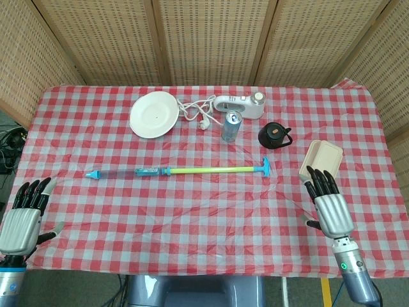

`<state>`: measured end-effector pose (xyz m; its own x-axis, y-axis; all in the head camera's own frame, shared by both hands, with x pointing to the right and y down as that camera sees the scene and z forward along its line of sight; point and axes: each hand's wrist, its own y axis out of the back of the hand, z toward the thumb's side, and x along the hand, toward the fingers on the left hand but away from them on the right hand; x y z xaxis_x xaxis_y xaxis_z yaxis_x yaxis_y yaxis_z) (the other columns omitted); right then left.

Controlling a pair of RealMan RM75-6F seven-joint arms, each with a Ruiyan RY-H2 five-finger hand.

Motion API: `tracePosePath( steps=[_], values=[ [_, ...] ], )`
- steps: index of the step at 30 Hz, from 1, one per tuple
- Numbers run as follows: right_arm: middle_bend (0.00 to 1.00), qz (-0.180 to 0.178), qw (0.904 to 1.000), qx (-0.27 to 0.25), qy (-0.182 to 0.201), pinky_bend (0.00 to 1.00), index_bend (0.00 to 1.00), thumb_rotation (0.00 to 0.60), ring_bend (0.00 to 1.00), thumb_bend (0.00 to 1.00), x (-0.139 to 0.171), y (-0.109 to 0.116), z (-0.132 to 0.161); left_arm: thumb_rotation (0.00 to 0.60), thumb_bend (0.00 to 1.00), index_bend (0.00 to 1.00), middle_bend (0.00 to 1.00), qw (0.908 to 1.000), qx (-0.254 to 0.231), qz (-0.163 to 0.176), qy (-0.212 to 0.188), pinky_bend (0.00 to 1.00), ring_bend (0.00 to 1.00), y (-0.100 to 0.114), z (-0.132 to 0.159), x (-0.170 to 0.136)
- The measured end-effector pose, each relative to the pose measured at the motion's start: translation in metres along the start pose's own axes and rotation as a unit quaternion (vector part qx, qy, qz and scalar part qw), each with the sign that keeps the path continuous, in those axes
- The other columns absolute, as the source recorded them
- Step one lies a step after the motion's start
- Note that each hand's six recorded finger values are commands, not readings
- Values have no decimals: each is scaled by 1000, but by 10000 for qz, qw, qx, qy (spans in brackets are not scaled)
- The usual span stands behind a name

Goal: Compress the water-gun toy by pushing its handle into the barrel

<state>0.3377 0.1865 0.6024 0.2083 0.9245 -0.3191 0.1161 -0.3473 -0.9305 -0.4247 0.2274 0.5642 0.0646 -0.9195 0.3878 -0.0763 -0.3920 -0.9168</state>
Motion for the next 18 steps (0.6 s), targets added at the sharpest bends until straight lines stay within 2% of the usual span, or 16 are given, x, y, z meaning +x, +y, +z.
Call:
tracePosePath(
  steps=[2, 9, 11, 14, 18],
  values=[
    [429, 8, 9999, 103, 40, 170, 303, 600, 451, 200, -14, 1, 7, 600, 215, 0, 0, 10000, -1, -1, -12, 0, 0, 0, 1, 1],
    [684, 239, 9991, 347, 75, 351, 359, 600, 706, 215, -63, -12, 34, 600, 215, 0, 0, 10000, -42, -54, 62, 0, 0, -2, -2, 6],
    [784, 346, 9987, 379, 76, 420, 384, 600, 800, 230, -80, -20, 43, 600, 215, 0, 0, 9999, -48, -41, 127, 0, 0, -2, -7, 9],
    [888, 466, 9979, 449, 38, 516, 410, 600, 895, 252, -103, -31, 52, 600, 215, 0, 0, 9998, -51, -18, 190, 0, 0, -2, -12, 14],
    [971, 646, 9964, 555, -17, 598, 421, 600, 968, 278, -125, -46, 59, 600, 215, 0, 0, 9995, -29, -42, 298, 0, 0, -5, -19, 19]
  ],
)
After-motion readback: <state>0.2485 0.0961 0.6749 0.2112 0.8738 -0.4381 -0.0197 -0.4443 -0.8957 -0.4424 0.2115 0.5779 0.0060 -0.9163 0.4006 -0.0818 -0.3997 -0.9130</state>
